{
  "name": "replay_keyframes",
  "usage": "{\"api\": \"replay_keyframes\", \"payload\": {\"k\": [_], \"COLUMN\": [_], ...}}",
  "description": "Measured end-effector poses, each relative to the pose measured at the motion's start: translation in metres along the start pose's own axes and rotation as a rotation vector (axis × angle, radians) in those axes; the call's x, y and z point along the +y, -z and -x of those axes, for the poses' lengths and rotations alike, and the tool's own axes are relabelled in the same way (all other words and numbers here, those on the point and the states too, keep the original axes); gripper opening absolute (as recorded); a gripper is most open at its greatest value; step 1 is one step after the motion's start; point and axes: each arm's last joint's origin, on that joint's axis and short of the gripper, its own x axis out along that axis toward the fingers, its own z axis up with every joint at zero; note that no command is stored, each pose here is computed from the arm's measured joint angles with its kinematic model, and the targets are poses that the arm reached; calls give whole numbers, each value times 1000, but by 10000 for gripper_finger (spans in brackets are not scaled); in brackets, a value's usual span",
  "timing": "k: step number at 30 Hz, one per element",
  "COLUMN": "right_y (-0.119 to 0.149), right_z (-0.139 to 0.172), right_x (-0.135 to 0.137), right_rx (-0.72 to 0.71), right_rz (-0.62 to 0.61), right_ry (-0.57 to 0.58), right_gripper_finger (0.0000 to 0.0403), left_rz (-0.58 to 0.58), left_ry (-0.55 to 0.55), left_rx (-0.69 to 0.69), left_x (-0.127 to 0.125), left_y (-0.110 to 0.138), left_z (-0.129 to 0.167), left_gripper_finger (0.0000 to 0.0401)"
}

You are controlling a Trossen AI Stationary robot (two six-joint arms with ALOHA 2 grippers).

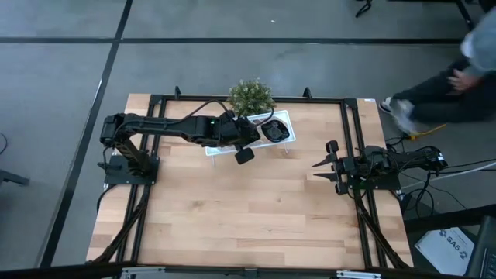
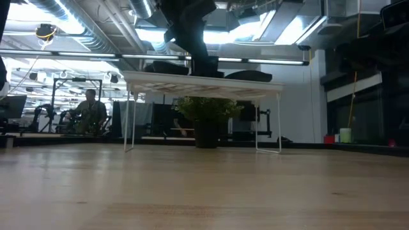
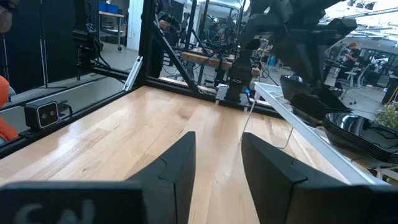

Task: Pick & Place Mini shaped plates
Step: Stack the square plate on top of the square plate on the shelf, then return to Home Position

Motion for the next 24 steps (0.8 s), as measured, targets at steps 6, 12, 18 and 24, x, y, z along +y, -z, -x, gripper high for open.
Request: {"api": "replay_keyframes", "payload": {"k": [6,12,18,24], "right_y": [0,0,0,0], "right_z": [0,0,0,0], "right_x": [0,0,0,0], "right_rx": [0,0,0,0], "right_rz": [0,0,0,0], "right_ry": [0,0,0,0], "right_gripper_finger": [129,129,129,129], "left_rz": [22,30,-13,-128], "left_ry": [7,35,33,39], "left_rx": [-48,-45,-46,-79], "left_x": [-1,-2,-3,-16], "left_y": [-5,-5,-5,-4], "left_z": [0,0,1,7], "left_gripper_finger": [96,98,96,95]}}
